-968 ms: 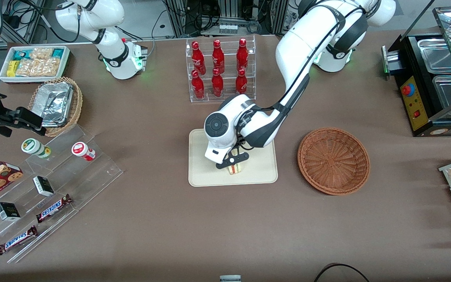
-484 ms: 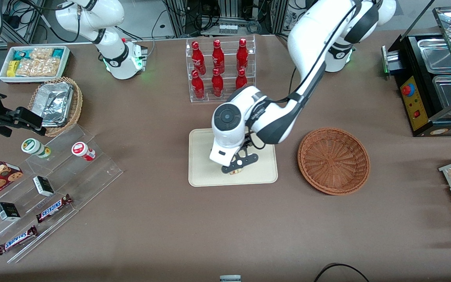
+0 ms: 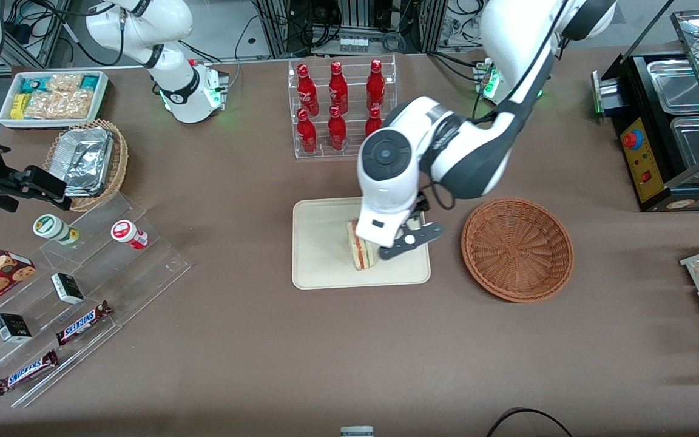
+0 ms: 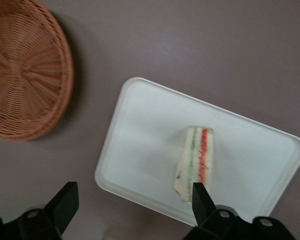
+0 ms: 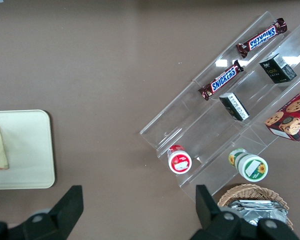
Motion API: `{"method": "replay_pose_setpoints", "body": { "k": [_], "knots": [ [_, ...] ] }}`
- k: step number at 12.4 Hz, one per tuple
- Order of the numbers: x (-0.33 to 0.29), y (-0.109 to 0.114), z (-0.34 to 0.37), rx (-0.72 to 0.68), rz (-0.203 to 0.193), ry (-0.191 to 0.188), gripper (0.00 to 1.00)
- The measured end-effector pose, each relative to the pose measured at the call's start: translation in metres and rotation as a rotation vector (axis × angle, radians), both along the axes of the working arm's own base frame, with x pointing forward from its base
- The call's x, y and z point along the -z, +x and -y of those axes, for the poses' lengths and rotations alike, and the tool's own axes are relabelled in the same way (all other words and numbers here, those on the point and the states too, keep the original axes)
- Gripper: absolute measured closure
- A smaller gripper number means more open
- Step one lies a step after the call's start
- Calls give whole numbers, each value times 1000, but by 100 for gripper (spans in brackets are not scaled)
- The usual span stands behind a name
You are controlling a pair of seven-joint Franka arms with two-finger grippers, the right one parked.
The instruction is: Place sandwich from basket to tray
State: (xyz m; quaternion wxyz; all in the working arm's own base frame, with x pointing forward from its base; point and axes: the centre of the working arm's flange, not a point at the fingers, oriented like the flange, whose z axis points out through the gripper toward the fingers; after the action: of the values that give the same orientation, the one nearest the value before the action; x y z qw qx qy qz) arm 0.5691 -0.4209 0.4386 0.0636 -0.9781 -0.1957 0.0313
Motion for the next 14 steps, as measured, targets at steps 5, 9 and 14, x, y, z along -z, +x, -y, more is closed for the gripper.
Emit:
{"method": "replay_pose_setpoints", "body": {
  "k": [5, 9, 14],
  "knots": [
    [-23, 24, -116, 91, -50, 19, 0],
    [-35, 16, -188, 163, -90, 24, 0],
    [-64, 5, -276, 228, -160, -1, 0]
  ]
}}
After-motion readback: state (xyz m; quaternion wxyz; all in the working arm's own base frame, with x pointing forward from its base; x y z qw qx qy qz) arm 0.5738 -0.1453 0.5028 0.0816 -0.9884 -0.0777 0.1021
